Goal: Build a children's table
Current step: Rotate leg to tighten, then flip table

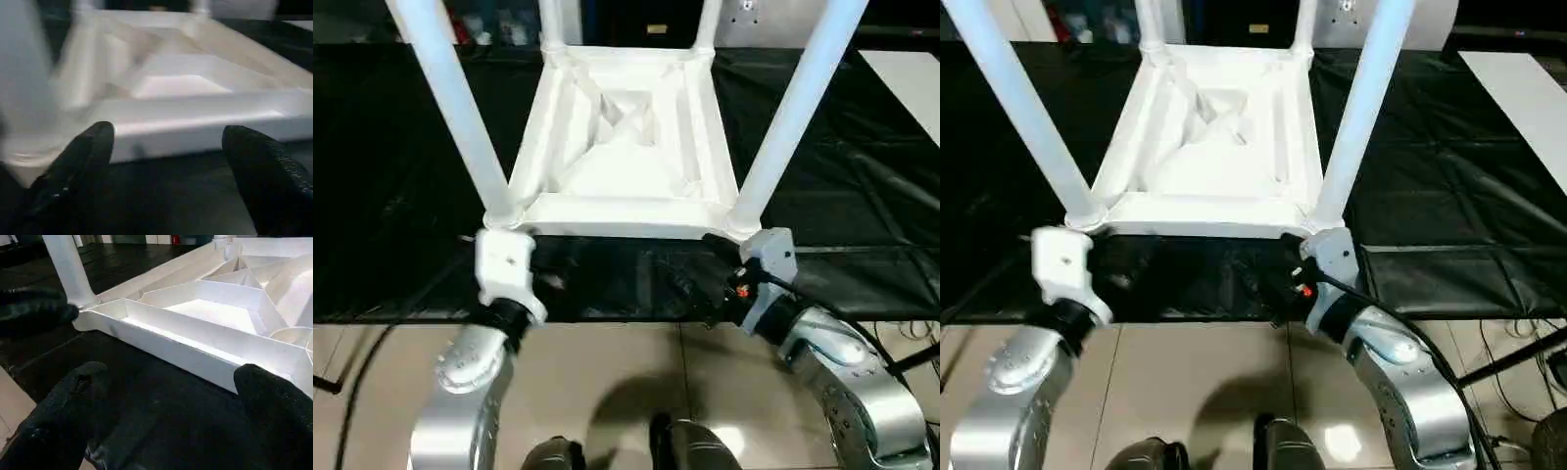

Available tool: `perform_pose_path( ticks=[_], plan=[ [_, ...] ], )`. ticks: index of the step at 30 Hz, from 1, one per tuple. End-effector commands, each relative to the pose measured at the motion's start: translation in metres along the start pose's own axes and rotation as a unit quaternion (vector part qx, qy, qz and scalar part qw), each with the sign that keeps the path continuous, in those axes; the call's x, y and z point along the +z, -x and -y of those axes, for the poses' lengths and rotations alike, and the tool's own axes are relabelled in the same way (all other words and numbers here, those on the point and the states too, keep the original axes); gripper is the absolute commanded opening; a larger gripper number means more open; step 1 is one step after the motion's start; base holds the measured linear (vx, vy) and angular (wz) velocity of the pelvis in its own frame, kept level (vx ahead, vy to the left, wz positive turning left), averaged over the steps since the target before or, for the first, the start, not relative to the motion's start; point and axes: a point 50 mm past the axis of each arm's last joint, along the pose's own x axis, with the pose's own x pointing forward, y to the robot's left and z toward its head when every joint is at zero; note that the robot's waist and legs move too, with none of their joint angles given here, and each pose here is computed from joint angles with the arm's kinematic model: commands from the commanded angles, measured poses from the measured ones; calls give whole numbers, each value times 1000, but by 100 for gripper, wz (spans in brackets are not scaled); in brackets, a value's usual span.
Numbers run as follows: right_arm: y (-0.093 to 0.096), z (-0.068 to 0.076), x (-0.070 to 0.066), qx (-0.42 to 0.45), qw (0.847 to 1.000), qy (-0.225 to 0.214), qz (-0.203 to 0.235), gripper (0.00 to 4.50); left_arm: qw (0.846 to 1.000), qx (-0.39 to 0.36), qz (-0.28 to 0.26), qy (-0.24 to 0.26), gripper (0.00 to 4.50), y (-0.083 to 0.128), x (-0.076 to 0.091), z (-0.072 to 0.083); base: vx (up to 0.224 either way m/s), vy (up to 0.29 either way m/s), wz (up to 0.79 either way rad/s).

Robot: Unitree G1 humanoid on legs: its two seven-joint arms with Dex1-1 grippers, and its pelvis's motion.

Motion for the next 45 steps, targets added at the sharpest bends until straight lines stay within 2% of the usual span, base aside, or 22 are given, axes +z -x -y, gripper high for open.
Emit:
perform_pose_path(
  ticks=[1,4,9,15,17,20,21,24,26,28,30,31,35,37,41,45],
  plan=[
    [-1,0,3,7,1000,11,4,450,997,73,7,-7,416,0,3,-18,0,0,0],
    [-1,0,1,15,1000,13,0,450,996,91,4,-9,445,1,4,-25,0,0,0],
    [-2,-1,0,21,1000,15,1,450,995,102,-1,-2,445,0,3,-29,0,0,0],
    [-5,-3,1,36,999,18,-1,450,998,56,-2,10,445,-15,2,-30,0,0,0],
    [-6,-3,-1,44,999,24,-13,450,998,60,-17,5,445,-27,-2,-41,0,0,0],
    [-8,-4,0,48,998,24,-13,450,998,59,-23,10,445,-36,-3,-49,0,0,0],
    [-8,-5,0,53,998,21,-13,450,998,55,-22,9,418,-39,-3,-52,0,0,0],
    [-11,-8,-1,65,998,14,-16,450,999,46,-26,-3,410,-50,-5,-59,0,0,0],
    [-12,-10,-2,75,997,6,-19,450,999,40,-33,-9,377,-56,-6,-62,0,0,0],
    [-13,-13,-2,87,996,0,-21,450,999,36,-38,-13,364,-60,-7,-65,0,0,0],
    [-15,-15,-3,95,995,0,-22,450,998,37,-39,-16,359,-64,-8,-67,0,0,0],
    [-16,-16,-3,102,995,5,-23,450,998,36,-39,-17,332,-67,-8,-68,0,0,0],
    [-20,-17,-2,114,993,14,-27,450,998,31,-43,-17,289,-70,-11,-68,0,0,0],
    [-21,-17,-2,119,992,10,-30,450,999,27,-41,-12,289,-71,-11,-68,0,0,0],
    [-23,-18,-3,129,991,5,-31,450,999,21,-39,-20,246,-73,-12,-70,0,0,0],
    [-23,-18,-2,133,991,9,-30,450,999,11,-39,-22,240,-75,-12,-70,0,0,0]
  ],
)
